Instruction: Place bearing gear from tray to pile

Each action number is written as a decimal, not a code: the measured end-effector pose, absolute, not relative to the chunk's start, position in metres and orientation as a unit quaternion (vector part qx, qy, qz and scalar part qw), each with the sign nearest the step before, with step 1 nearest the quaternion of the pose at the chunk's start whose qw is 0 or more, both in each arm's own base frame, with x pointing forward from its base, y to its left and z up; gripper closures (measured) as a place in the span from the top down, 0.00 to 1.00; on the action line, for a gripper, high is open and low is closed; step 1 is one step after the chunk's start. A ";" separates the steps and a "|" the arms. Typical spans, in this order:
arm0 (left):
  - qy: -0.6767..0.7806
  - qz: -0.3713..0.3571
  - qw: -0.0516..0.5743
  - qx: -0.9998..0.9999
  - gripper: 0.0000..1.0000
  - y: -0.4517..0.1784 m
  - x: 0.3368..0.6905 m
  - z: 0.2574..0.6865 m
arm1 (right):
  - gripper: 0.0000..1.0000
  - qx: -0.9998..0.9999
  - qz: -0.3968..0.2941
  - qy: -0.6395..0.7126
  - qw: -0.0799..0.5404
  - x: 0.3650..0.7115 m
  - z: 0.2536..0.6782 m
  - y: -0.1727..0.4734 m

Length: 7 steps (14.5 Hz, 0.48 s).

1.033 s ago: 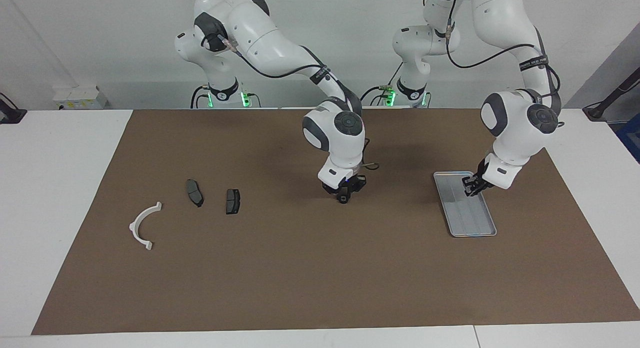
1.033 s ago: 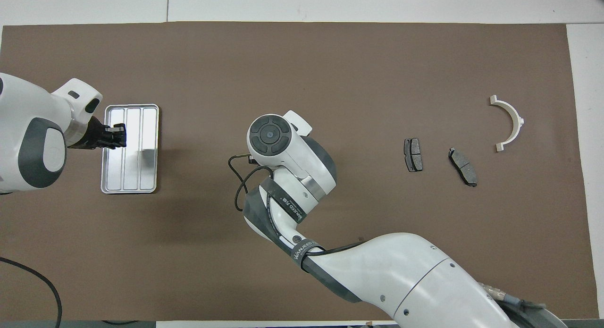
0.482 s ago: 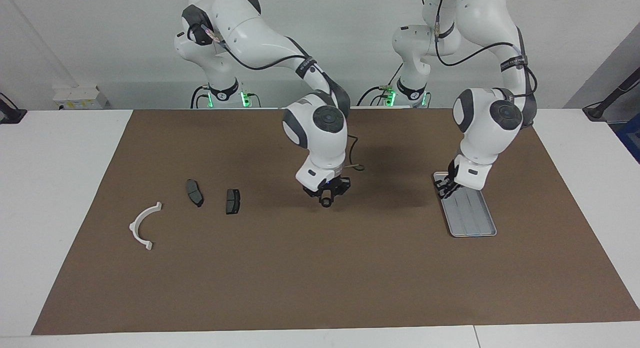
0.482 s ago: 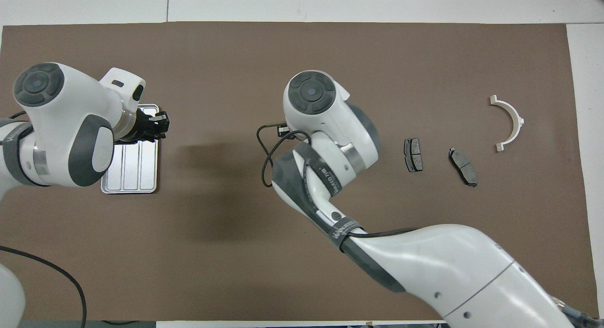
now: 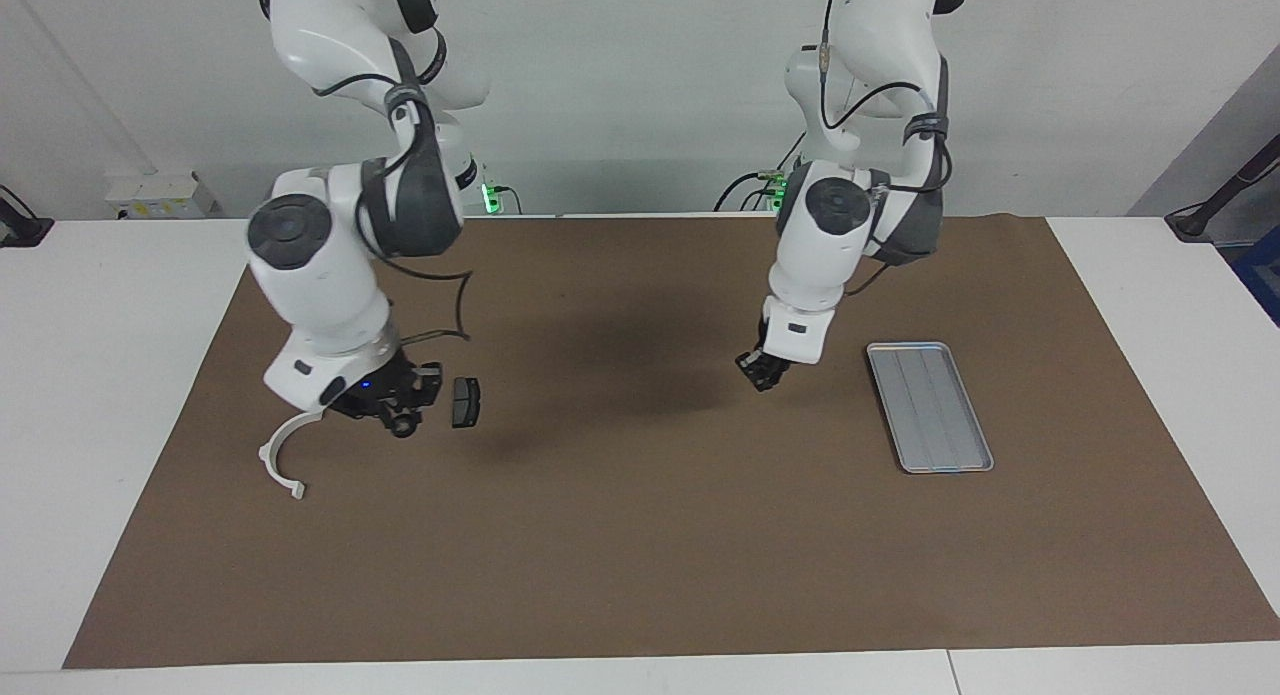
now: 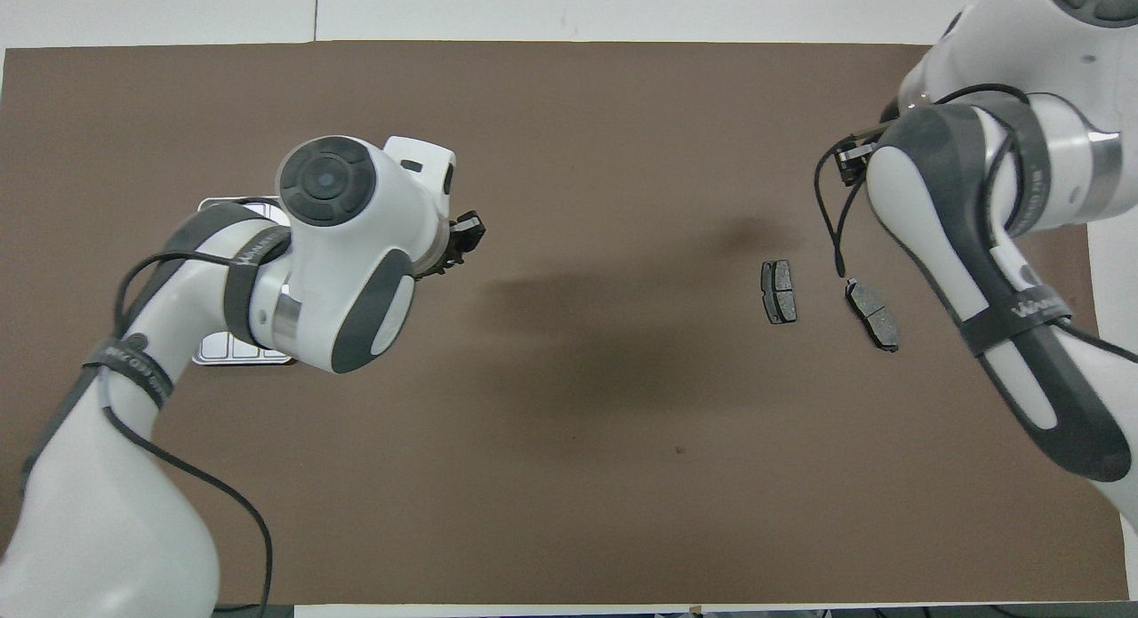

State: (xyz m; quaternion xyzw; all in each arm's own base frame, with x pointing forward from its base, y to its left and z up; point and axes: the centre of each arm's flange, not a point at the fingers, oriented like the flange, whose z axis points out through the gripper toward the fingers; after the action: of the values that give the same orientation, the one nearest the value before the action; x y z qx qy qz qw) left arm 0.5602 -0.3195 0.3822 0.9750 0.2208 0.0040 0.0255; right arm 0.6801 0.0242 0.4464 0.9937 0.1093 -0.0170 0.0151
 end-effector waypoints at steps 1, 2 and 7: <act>0.226 0.000 0.023 0.974 0.24 -0.352 0.553 0.367 | 0.34 0.993 -0.021 0.114 0.014 0.678 0.436 -0.001; 0.230 0.000 0.025 0.973 0.24 -0.376 0.547 0.351 | 0.34 0.993 -0.017 0.118 0.013 0.676 0.422 -0.015; 0.232 -0.012 0.011 0.973 0.24 -0.397 0.534 0.303 | 0.34 0.992 0.002 0.127 0.013 0.654 0.358 -0.025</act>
State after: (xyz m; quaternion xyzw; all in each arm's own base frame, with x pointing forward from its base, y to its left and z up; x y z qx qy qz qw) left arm 0.5339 -0.3971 0.3032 0.9725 0.2321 -0.0121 0.0108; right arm 0.6535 -0.0252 0.3584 0.9919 0.1265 0.0025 0.0130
